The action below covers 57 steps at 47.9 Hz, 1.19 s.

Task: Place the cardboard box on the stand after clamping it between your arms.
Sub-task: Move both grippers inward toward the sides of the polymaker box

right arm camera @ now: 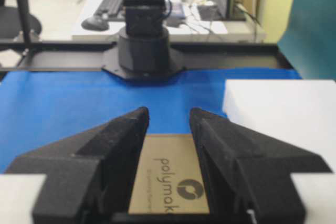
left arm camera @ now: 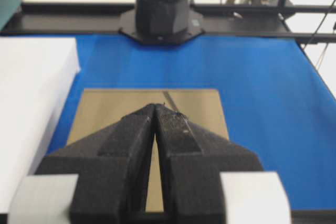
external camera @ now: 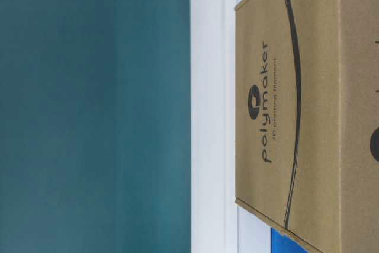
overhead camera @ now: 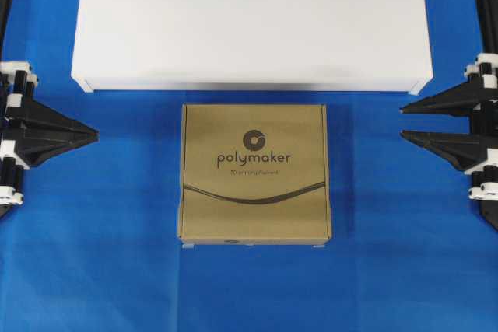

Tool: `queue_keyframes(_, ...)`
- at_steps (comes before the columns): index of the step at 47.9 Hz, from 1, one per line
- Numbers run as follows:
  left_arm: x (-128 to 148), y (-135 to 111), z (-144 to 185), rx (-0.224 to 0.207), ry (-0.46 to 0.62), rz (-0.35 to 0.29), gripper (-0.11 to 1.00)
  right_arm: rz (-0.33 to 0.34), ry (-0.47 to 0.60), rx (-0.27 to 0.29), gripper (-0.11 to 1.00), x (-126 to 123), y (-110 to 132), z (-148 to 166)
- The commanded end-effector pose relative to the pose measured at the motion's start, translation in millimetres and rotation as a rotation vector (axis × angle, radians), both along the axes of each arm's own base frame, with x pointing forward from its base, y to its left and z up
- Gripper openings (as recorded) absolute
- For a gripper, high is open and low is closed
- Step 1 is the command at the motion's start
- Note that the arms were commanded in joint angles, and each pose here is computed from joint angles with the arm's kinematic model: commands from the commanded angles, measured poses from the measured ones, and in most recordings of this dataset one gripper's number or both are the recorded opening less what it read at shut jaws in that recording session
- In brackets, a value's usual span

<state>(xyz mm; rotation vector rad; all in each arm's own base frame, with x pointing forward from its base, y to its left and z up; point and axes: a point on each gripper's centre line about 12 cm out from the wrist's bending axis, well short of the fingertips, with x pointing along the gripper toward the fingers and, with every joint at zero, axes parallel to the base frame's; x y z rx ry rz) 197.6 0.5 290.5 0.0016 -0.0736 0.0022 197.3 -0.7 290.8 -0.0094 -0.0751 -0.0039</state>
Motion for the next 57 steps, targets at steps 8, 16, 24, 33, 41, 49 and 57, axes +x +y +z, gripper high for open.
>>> queue_keyframes(8, 25, 0, -8, 0.027, 0.27, -0.003, 0.0, -0.027, 0.268, 0.099, 0.04, 22, -5, -13)
queue_keyframes(16, 32, 1, -20, 0.032, 0.497, 0.004, 0.0, -0.025, 0.604, 0.106, -0.01, 38, -3, -33)
queue_keyframes(24, 38, 2, -32, 0.047, 0.643, 0.004, 0.0, -0.021, 0.88, 0.103, -0.01, 50, -2, -57)
queue_keyframes(33, 47, 2, -48, 0.077, 0.735, -0.004, 0.0, -0.027, 1.033, 0.07, 0.01, 59, -4, -74)
queue_keyframes(41, 56, 2, -63, 0.074, 0.805, -0.006, 0.0, -0.03, 1.088, 0.062, 0.11, 60, -5, -85)
queue_keyframes(49, 65, 2, -74, 0.072, 0.842, -0.008, 0.33, -0.028, 1.154, 0.061, 0.51, 56, -5, -101)
queue_keyframes(57, 77, 2, -101, 0.056, 0.922, -0.006, 0.79, -0.026, 1.225, 0.053, 0.94, 54, -5, -127)
